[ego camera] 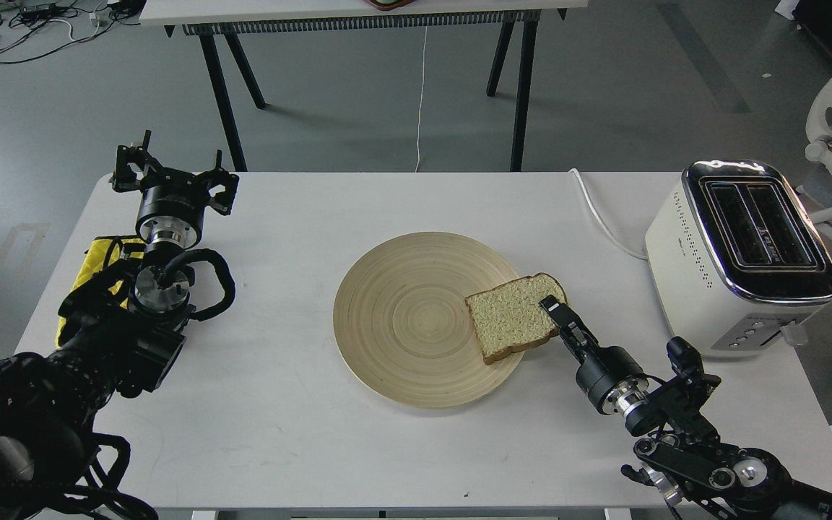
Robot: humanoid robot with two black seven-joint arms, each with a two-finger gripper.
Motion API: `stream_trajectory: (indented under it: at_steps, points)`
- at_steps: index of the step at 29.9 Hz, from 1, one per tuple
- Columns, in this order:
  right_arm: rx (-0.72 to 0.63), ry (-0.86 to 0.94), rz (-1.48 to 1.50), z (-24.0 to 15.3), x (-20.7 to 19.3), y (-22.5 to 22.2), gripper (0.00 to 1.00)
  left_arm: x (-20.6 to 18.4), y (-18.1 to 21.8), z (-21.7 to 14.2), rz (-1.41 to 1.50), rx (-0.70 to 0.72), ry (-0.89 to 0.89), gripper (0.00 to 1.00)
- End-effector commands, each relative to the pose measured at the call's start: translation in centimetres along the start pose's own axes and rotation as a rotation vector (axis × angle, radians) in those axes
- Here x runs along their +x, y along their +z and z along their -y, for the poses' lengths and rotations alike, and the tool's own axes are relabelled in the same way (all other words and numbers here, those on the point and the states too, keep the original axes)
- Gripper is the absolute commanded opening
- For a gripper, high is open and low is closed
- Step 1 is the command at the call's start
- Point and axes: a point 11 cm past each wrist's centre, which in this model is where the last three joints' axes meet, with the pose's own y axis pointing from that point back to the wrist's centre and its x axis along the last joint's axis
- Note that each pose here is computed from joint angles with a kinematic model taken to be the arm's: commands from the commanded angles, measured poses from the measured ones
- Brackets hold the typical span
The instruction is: Put bread in toaster with right arm
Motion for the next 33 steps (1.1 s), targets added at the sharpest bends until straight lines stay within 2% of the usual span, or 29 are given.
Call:
stream_trajectory:
  at_steps: [1,2,3,4,8,12,16,22,27,33]
  points:
    - [0.001,0.003,0.005,-0.2,0.7,-0.1,0.75,0.0,0.0,0.0,0.001,-0.001,0.001,1.00]
    - [-0.002,0.004,-0.005,-0.6,1.5,0.1,0.82,0.0,0.0,0.0,0.001,-0.001,0.001,1.00]
    - [-0.004,0.002,-0.016,-1.1,2.5,0.2,0.97,0.0,0.0,0.0,0.001,-0.001,0.001,1.00]
    - [-0.006,-0.002,-0.029,-1.6,3.5,0.3,1.00,0.0,0.0,0.0,0.000,0.000,0.000,1.00]
    - [0.007,-0.031,-0.057,-3.9,7.0,-0.7,1.00,0.0,0.0,0.0,0.000,0.000,0.000,1.00]
    - [0.066,-0.050,-0.040,-5.2,10.0,-3.7,1.00,0.0,0.0,0.0,0.000,0.000,0.000,1.00]
    - [0.149,0.018,0.075,-3.8,11.8,-7.0,1.00,0.0,0.0,0.0,0.000,0.000,0.000,1.00]
    - [0.259,0.065,0.400,0.0,13.8,-10.6,1.00,0.0,0.0,0.0,0.001,-0.001,0.001,1.00]
    - [0.304,0.062,0.626,2.2,16.2,-9.8,1.00,0.0,0.0,0.0,0.000,0.000,0.000,1.00]
    - [0.368,0.048,0.801,2.2,18.0,-8.9,1.00,0.0,0.0,0.0,0.001,-0.001,0.001,1.00]
